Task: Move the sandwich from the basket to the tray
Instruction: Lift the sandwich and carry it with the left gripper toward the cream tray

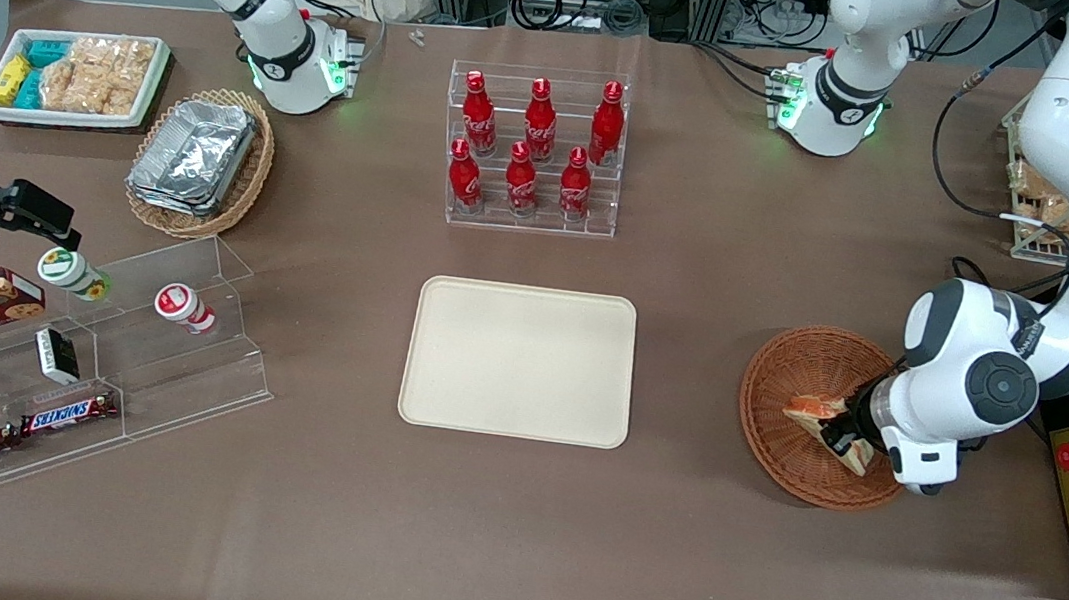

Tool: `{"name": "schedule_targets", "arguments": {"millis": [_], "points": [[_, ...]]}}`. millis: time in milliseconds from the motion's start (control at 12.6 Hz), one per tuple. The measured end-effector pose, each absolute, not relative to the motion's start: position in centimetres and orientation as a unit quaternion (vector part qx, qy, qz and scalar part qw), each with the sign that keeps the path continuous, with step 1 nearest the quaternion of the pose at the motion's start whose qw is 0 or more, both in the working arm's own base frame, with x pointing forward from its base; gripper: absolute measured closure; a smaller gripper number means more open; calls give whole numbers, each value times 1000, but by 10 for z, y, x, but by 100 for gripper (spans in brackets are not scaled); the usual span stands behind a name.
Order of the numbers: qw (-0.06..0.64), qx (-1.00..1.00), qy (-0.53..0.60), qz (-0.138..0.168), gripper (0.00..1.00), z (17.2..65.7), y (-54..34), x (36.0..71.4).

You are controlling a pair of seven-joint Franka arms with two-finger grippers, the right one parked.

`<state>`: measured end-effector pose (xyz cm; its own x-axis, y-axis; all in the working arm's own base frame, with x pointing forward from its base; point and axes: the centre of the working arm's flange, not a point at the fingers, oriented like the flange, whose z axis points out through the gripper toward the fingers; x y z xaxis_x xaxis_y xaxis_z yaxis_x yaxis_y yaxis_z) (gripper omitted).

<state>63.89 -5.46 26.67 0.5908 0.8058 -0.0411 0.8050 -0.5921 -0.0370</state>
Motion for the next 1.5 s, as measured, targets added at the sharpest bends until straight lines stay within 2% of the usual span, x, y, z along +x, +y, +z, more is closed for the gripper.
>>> {"name": "schedule_targets", "arguments": {"millis": [238,396,554,792,950,1188,1347,1505], "points": [[15,-886,-464,22,73,297,-47,656],[29,-884,-466,31,82,336,-47,667],[29,-890,-453,32,84,381,-65,672],[22,-944,-326,43,84,459,-115,662],[4,-972,-233,38,84,492,-152,651],[-18,-989,-147,26,84,494,-224,635],[-37,-996,-77,19,84,460,-284,619],[-64,-997,-34,16,84,407,-329,603]]}}
